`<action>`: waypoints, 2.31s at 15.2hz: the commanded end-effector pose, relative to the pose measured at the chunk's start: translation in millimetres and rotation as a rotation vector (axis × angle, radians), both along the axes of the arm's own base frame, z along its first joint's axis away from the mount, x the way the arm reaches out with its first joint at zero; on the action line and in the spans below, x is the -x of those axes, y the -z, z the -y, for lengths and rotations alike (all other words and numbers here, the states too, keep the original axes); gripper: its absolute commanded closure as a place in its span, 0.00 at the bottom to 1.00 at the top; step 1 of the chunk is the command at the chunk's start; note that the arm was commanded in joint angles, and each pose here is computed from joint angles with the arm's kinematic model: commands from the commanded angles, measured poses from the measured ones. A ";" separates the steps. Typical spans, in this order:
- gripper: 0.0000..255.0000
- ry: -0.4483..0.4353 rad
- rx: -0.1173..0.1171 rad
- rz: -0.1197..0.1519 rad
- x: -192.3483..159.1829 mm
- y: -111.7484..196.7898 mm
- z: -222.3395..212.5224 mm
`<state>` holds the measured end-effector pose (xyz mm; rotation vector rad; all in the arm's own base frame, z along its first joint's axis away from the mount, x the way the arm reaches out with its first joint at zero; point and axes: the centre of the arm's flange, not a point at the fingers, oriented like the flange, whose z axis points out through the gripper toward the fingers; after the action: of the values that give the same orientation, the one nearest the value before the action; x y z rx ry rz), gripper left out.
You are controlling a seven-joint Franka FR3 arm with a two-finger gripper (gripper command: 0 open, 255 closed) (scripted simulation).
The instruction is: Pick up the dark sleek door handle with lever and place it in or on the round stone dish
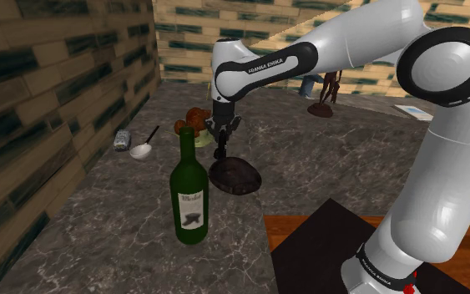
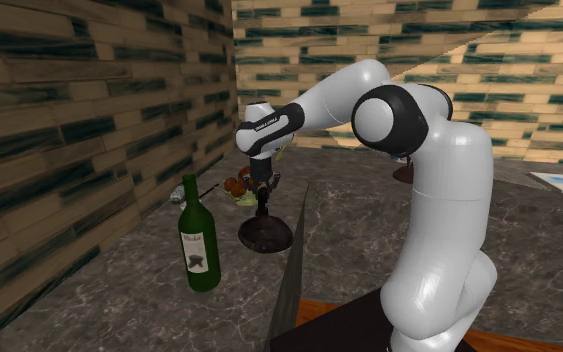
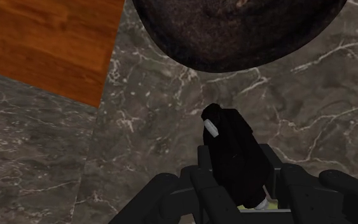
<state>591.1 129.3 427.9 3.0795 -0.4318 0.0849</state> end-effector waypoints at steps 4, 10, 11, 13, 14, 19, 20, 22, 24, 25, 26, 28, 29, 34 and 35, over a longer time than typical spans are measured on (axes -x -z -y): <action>1.00 0.000 0.000 -0.001 0.0 0.3 -0.1; 1.00 0.000 0.000 -0.001 0.1 -15.4 -0.1; 1.00 0.000 0.000 -0.001 0.1 -20.7 -0.1; 1.00 0.000 0.000 -0.001 0.1 -31.3 -0.1; 1.00 0.000 0.000 -0.001 0.1 -36.6 -0.1; 1.00 0.000 0.000 -0.001 0.1 -63.0 -0.1; 1.00 0.000 0.000 -0.001 0.1 -68.2 -0.1; 1.00 0.000 0.000 -0.001 0.1 -78.8 -0.1; 1.00 0.000 0.000 -0.001 0.1 -89.4 -0.1; 1.00 0.000 0.000 -0.001 0.1 -94.6 -0.1; 1.00 0.000 0.000 -0.001 0.1 -99.9 -0.1; 1.00 0.000 0.000 -0.001 0.1 -110.5 -0.1; 1.00 0.000 0.000 -0.001 0.1 -115.8 -0.1; 1.00 0.000 0.000 -0.001 0.1 -142.2 -0.1; 1.00 0.000 0.000 -0.001 0.1 -147.4 -0.1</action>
<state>591.7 130.0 570.4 3.0796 -0.4317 0.0847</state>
